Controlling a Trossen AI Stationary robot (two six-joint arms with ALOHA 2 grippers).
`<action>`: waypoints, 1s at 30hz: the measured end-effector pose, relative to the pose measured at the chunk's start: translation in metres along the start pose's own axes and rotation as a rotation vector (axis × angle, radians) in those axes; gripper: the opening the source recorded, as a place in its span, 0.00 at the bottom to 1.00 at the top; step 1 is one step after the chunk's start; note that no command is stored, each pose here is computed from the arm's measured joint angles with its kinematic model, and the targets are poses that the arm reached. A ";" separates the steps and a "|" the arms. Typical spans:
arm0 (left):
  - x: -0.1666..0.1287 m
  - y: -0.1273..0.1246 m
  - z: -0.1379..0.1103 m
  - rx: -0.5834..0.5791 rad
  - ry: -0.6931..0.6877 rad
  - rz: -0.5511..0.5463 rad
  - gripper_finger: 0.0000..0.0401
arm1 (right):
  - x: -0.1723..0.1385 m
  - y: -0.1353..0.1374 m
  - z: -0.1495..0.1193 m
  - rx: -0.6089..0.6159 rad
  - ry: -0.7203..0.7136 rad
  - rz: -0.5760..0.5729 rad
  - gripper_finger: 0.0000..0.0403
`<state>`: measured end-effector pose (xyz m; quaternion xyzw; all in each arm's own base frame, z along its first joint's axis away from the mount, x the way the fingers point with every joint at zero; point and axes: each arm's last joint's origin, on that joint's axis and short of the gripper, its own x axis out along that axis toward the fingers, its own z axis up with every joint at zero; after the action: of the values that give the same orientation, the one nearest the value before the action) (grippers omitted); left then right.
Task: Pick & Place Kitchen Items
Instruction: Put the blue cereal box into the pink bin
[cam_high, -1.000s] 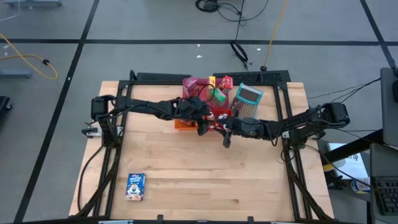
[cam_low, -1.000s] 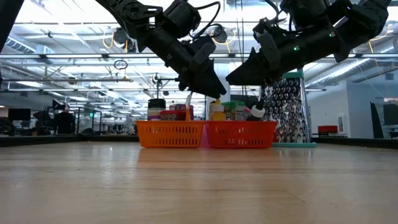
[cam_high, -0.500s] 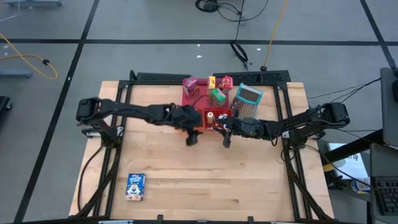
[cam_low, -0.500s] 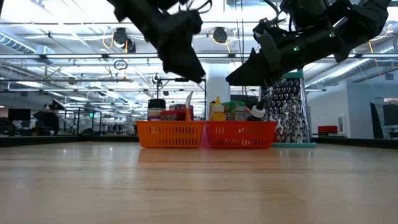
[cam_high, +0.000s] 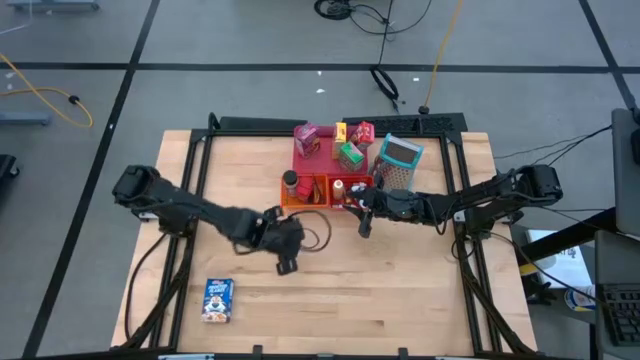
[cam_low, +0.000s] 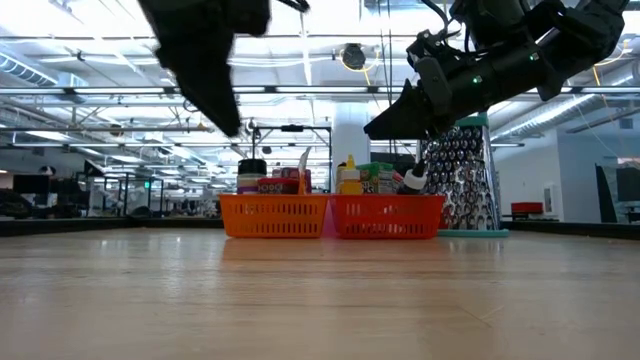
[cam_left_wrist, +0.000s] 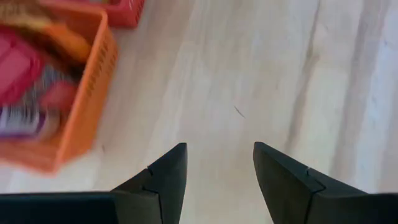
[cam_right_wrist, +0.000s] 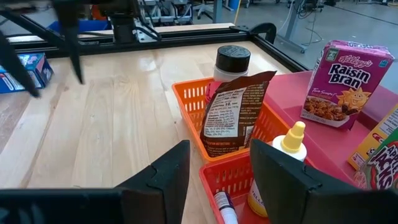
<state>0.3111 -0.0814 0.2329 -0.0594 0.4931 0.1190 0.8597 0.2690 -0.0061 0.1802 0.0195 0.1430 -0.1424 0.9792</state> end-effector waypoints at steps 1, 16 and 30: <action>-0.005 -0.005 -0.005 -0.015 0.002 0.003 0.46 | 0.000 0.000 0.000 0.000 0.000 0.000 0.40; -0.051 -0.055 -0.071 -0.442 0.094 0.076 0.46 | 0.000 0.000 -0.001 -0.020 0.007 0.000 0.40; -0.081 -0.094 -0.121 -0.788 0.263 -0.016 0.46 | 0.000 0.000 -0.001 0.004 0.008 -0.001 0.40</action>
<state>0.1956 -0.2110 0.2398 -0.4027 0.5148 0.2833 0.7018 0.2687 -0.0061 0.1794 0.0223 0.1468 -0.1430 0.9785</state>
